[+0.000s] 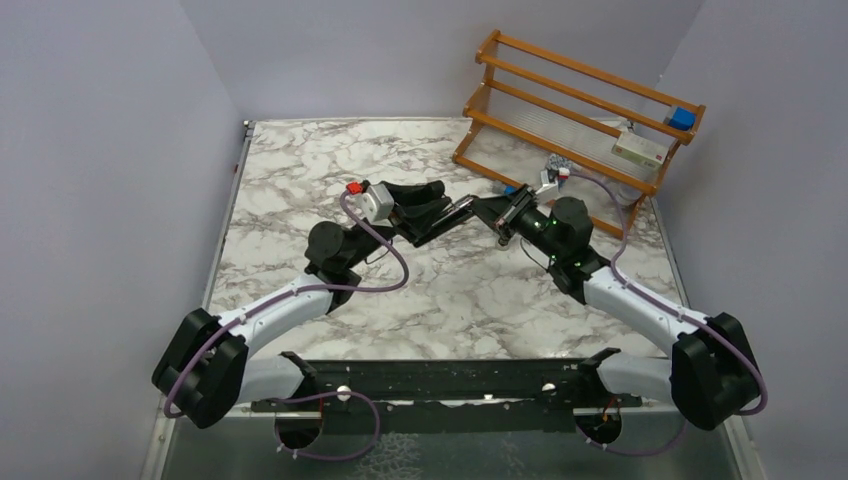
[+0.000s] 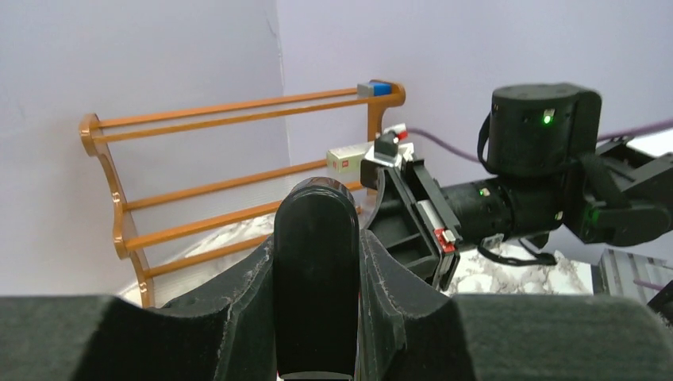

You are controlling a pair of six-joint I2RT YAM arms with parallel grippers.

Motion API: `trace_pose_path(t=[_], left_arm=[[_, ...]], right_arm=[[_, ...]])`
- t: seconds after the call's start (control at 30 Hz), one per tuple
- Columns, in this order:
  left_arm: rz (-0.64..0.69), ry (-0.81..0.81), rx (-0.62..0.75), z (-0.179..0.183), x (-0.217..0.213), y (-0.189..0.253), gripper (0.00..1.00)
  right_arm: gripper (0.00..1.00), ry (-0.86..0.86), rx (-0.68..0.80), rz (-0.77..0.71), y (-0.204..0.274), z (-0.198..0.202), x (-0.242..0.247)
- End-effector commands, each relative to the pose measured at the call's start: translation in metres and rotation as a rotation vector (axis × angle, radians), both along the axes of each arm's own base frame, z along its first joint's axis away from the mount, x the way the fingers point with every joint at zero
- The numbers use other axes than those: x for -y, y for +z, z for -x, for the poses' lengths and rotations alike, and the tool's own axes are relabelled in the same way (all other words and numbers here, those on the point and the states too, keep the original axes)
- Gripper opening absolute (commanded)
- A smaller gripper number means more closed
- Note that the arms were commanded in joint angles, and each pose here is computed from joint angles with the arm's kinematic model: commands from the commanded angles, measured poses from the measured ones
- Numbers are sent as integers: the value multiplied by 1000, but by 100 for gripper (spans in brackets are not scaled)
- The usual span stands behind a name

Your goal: Load the staples into the stapler

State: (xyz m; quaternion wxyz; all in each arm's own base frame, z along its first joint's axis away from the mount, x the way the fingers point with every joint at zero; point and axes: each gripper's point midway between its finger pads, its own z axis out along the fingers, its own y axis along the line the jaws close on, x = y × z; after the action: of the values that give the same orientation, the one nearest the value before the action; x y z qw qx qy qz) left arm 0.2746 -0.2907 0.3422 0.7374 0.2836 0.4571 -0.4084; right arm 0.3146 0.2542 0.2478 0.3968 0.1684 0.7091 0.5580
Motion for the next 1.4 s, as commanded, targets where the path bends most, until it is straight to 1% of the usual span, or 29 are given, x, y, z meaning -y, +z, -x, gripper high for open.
trace_pose_path(t=[0.0, 0.17, 0.57, 0.73, 0.8, 0.97, 1.07, 1.2, 1.37], left_arm=[[365, 87, 344, 41, -55, 138, 0], [443, 76, 432, 54, -64, 169, 0], [618, -1, 685, 87, -76, 238, 0], [677, -22, 761, 99, -82, 254, 0], [675, -8, 791, 100, -83, 259, 0], [691, 13, 835, 107, -89, 269, 0], [691, 4, 853, 112, -90, 273, 0], [690, -2, 859, 114, -90, 273, 0], [692, -7, 847, 113, -90, 272, 0]], right_arm=[[1, -12, -213, 77, -78, 8, 12], [1, 19, -252, 11, -82, 7, 7], [1, 58, -264, -220, -38, -2, 0], [1, 56, -252, -246, -23, -5, 2], [1, 53, -243, -249, -19, -7, 4], [2, 44, -252, -239, -24, -7, 7], [6, 44, -254, -240, -26, -8, 7], [20, 40, -254, -236, -27, -9, 8], [33, 29, -262, -247, -30, -11, 14]])
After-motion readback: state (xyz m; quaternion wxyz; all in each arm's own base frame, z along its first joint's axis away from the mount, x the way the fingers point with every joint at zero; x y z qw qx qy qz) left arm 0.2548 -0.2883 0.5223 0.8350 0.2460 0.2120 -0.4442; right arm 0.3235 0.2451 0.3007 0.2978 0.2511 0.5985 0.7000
